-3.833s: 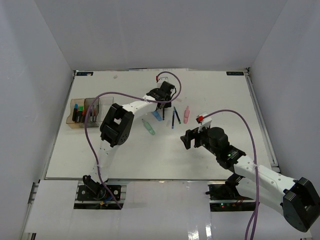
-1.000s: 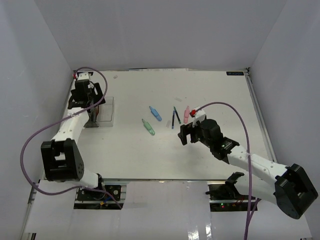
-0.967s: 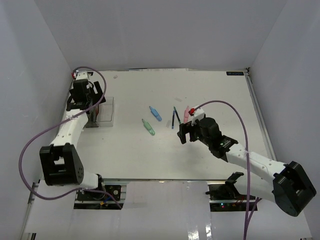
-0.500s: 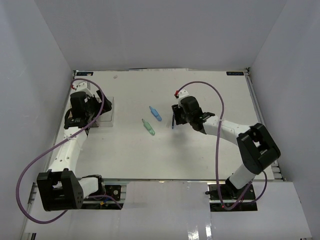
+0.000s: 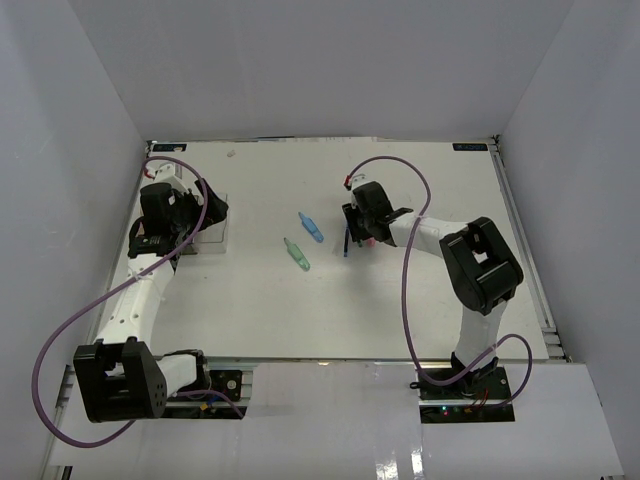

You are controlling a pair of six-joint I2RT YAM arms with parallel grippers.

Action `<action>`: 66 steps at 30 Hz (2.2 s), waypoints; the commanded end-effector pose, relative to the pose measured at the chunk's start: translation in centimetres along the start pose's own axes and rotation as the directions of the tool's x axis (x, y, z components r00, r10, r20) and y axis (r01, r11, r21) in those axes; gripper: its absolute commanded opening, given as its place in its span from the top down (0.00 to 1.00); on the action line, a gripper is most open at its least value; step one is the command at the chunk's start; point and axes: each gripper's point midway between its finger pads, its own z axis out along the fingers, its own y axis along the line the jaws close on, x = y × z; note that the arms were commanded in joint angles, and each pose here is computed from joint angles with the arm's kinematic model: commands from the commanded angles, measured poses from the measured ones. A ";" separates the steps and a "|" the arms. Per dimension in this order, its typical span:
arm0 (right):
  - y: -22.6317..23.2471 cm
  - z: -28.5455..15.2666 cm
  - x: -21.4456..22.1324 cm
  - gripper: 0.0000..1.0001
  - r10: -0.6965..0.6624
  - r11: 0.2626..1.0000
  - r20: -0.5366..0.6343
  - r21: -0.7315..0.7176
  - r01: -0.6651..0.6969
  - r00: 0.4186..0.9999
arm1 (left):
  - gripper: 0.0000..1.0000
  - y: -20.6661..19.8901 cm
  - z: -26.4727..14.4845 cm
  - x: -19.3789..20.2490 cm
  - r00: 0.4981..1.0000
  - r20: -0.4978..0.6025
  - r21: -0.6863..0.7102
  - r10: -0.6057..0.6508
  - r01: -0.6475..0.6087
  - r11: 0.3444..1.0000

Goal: Sort the stationery into containers
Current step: Pick up the pen from the center of the board.

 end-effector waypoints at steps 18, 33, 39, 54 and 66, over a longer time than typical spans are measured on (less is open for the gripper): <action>-0.1 -0.3 2.2 0.78 0.003 1.000 -0.061 -0.001 -0.003 0.998 | 0.02 -2.2 -0.8 -1.0 1.000 0.019 0.102 -0.010 0.008 0.995; 3.5 -12.2 -4.4 0.80 0.082 0.979 0.301 -0.203 -0.020 0.950 | 0.02 -14.0 -4.3 2.7 0.989 -0.116 0.450 -0.095 0.138 0.882; 7.7 -17.6 -5.6 0.81 0.168 0.915 0.438 -0.402 0.025 0.883 | 0.03 -20.1 -5.7 4.7 0.984 -0.108 0.535 -0.144 0.180 0.826; 11.4 -24.4 -6.2 0.81 0.387 0.764 0.519 -0.643 0.050 0.762 | 0.19 -28.4 -5.5 9.4 0.985 -0.064 0.550 -0.162 0.170 0.818; 11.6 -25.5 -6.4 0.80 0.448 0.727 0.522 -0.685 0.044 0.726 | 0.54 -30.0 -5.9 11.0 0.986 -0.073 0.577 -0.149 0.164 0.800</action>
